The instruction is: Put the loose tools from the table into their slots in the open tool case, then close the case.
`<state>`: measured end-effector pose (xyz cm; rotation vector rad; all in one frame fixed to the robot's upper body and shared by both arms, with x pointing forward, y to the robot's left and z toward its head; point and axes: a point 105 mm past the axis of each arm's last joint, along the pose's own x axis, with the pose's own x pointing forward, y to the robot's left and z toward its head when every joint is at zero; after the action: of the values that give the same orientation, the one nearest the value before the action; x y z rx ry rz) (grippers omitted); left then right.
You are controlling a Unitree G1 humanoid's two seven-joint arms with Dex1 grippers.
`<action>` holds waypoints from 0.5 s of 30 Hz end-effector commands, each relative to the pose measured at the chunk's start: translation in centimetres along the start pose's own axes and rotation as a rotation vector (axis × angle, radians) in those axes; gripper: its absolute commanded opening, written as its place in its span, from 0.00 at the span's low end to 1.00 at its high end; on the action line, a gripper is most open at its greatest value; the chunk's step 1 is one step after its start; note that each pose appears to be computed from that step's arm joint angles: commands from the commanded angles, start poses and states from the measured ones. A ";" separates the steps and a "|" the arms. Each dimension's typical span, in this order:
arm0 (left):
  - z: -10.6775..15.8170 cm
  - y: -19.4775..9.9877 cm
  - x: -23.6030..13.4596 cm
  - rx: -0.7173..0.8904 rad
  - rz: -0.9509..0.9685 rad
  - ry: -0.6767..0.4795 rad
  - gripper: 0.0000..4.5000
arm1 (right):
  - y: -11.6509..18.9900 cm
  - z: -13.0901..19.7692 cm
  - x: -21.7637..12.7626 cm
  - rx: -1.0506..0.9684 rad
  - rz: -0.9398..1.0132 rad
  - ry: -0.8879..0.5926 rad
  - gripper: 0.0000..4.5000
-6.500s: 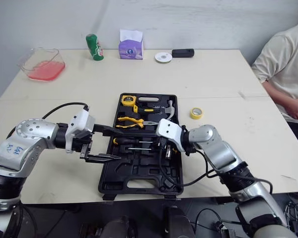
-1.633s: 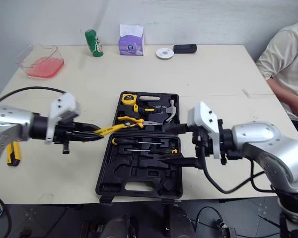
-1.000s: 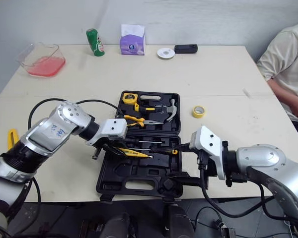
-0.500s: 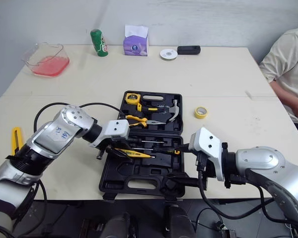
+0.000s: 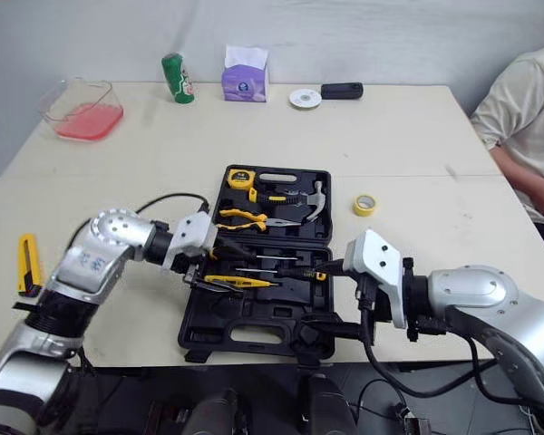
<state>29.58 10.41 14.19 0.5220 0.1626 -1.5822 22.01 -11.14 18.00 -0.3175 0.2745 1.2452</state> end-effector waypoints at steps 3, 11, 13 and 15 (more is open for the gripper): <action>-0.5 0.6 -0.5 0.048 0.049 -0.019 0.18 | -0.1 0.8 0.2 -0.028 0.008 -0.035 1.00; -1.5 0.5 0.4 0.044 0.037 0.007 0.02 | -0.3 0.8 0.3 -0.026 0.013 -0.031 1.00; -2.0 0.3 0.7 0.044 0.029 0.032 0.02 | -0.3 0.8 0.3 -0.026 0.013 -0.029 1.00; -2.7 0.1 0.9 0.049 0.025 0.071 0.02 | -0.3 0.7 0.3 -0.025 0.013 -0.028 1.00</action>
<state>30.40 10.58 12.16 0.5893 0.1544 -1.5507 22.52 -10.85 17.90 -0.3078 0.2769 1.2536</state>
